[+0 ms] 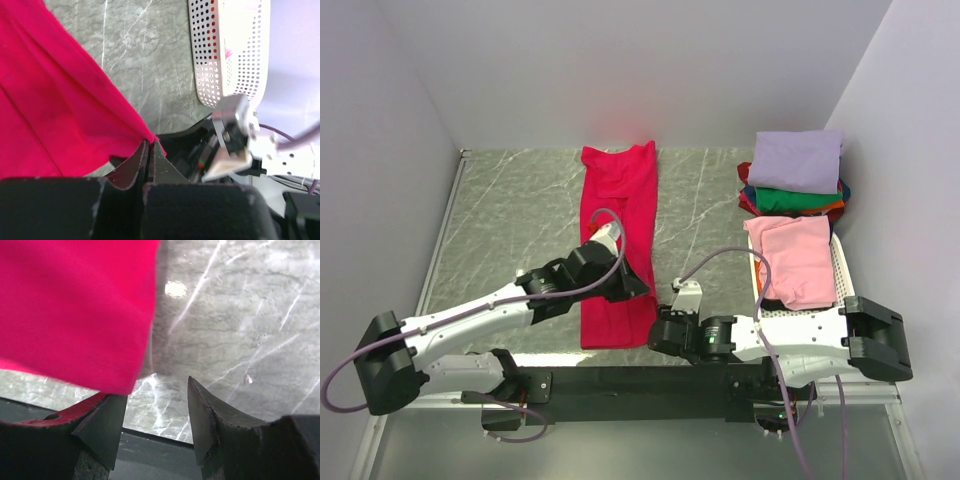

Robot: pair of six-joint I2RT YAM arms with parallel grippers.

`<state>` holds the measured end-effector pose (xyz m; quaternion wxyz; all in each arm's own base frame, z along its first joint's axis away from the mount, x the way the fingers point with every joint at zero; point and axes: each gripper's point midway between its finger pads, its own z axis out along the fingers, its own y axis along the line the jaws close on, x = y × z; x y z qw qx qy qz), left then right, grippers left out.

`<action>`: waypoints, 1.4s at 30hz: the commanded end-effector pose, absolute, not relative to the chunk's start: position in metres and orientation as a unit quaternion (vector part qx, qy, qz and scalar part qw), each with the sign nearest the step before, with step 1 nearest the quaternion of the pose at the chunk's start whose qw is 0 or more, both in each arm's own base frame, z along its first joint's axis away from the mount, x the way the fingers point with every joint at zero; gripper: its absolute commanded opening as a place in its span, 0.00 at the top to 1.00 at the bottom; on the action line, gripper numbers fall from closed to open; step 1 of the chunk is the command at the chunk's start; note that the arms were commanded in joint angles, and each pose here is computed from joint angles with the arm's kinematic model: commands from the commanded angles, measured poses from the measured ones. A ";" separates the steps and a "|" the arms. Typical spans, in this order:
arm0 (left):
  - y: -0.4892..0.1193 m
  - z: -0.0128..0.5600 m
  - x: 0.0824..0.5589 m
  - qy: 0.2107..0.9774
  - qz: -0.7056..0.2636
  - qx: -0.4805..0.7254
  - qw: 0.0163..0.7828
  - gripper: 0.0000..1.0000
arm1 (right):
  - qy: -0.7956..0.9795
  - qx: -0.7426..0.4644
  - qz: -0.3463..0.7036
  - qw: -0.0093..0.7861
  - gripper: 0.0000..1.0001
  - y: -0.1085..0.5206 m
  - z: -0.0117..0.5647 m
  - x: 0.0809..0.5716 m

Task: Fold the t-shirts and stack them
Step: Fold the tshirt

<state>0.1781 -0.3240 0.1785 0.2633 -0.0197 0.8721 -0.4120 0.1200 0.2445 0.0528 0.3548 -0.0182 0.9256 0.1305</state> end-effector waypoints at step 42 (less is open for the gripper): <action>-0.295 0.155 0.147 0.874 -0.426 -0.020 0.233 0.99 | 0.899 0.014 0.058 0.434 0.27 0.225 0.042 0.131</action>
